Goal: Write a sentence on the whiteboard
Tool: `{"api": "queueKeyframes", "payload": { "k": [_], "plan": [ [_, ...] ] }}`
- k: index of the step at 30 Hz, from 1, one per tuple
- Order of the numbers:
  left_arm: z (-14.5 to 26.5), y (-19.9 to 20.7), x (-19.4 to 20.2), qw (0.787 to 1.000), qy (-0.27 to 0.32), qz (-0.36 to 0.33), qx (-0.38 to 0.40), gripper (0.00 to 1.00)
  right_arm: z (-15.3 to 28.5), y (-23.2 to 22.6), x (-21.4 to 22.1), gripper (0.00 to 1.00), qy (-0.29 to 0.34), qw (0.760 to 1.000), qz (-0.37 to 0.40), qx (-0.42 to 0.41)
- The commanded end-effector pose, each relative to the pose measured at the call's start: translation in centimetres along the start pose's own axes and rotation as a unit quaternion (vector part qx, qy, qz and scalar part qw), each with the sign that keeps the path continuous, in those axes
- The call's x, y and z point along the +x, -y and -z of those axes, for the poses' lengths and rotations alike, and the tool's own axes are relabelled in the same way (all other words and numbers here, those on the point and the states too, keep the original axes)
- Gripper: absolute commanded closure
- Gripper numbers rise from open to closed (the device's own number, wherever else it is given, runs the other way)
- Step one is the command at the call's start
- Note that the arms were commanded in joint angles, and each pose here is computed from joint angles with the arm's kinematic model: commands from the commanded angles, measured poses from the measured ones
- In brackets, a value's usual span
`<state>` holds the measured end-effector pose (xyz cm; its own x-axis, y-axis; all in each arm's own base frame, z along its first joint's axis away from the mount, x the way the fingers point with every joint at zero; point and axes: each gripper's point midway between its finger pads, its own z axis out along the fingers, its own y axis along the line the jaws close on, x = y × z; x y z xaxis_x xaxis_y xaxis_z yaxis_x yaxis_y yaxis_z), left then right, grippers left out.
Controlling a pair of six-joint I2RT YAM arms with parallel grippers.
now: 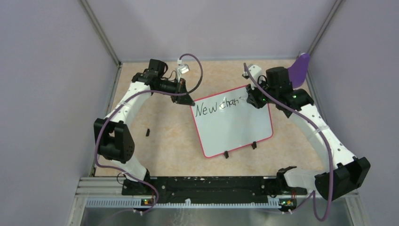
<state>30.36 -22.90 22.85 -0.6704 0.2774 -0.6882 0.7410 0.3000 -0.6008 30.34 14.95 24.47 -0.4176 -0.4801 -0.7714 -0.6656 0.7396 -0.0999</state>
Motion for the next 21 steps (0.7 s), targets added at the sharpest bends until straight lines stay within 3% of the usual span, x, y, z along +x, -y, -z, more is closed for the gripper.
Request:
{"api": "queueKeyframes", "payload": {
  "k": [1, 21],
  "plan": [
    [-0.4, 0.7, 0.7, 1.000, -0.012, -0.007, 0.006, 1.00, 0.1, -0.1, -0.9, 1.00, 0.014, 1.000, 0.015, -0.005],
    [-0.5, 0.7, 0.7, 1.000, -0.012, -0.005, 0.007, 1.00, 1.0, 0.0, 1.4, 1.00, -0.009, 1.000, 0.022, 0.013]
  ]
}}
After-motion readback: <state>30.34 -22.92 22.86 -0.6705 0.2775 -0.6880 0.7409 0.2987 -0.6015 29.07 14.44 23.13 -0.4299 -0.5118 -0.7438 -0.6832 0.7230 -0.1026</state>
